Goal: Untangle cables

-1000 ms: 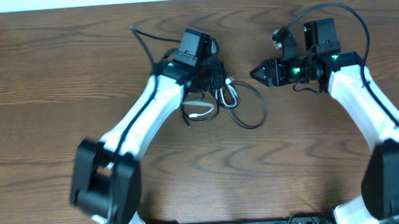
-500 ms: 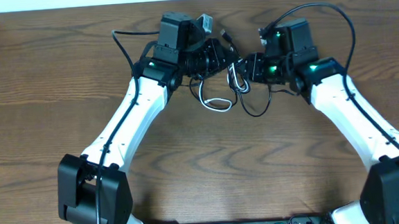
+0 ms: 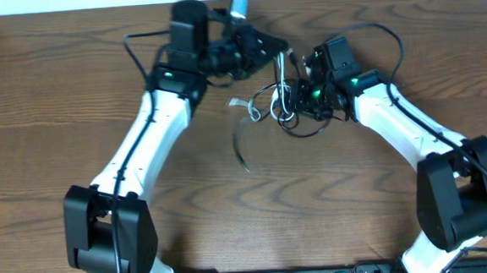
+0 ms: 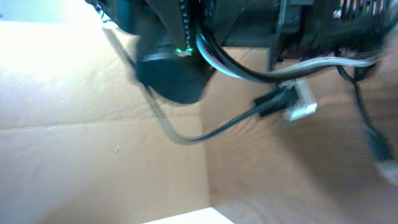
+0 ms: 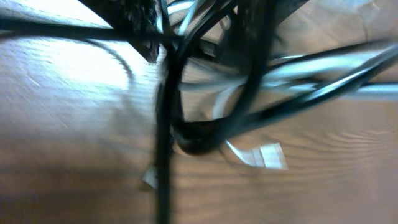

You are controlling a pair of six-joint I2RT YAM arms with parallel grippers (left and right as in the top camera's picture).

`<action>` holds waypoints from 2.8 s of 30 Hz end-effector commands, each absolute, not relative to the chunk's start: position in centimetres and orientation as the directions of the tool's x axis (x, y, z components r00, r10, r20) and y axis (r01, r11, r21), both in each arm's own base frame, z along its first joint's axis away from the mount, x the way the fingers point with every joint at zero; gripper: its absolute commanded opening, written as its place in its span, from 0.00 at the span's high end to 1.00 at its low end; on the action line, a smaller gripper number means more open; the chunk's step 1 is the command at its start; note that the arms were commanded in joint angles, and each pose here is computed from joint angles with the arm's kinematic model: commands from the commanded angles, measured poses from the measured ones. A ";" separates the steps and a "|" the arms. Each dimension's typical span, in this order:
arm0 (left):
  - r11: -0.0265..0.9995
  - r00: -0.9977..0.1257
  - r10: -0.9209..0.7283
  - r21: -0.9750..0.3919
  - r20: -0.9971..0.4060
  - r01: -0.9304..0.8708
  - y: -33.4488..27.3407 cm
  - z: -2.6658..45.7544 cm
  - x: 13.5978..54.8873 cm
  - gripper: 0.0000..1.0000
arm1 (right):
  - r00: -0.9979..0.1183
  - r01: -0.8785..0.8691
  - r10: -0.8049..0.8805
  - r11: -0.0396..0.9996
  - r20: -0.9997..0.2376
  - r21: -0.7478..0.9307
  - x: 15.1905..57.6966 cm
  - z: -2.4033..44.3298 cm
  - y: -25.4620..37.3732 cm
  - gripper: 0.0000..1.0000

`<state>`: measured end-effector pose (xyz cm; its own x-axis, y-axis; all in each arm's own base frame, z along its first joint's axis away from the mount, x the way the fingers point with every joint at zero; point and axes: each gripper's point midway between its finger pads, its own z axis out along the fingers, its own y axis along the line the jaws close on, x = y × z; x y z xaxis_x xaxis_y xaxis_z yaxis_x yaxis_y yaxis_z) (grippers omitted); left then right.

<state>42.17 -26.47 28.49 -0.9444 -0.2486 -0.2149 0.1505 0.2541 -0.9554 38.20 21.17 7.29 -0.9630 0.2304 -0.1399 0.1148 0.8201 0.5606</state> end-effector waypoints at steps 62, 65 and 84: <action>0.490 -0.507 0.675 -0.187 -0.537 0.851 -40.7 2.8 30.3 0.34 | -0.924 0.182 0.311 0.869 -0.223 0.459 36.7 13.0 1.7 0.26; 0.522 -0.508 0.694 -0.131 -0.510 0.843 -40.2 1.4 30.6 0.42 | -0.925 0.184 0.312 0.869 -0.219 0.459 36.6 12.9 1.7 0.26; 0.650 -0.614 0.710 -0.016 -0.345 0.760 -35.2 0.5 30.9 0.93 | -0.941 0.139 0.260 0.880 -0.216 0.453 36.2 12.8 2.9 0.25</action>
<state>31.05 -37.05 0.18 -0.5614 0.7206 -0.4068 0.7942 0.6073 -0.0203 36.18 2.13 12.35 -0.9336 0.3000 -0.1961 0.1834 0.8699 0.4578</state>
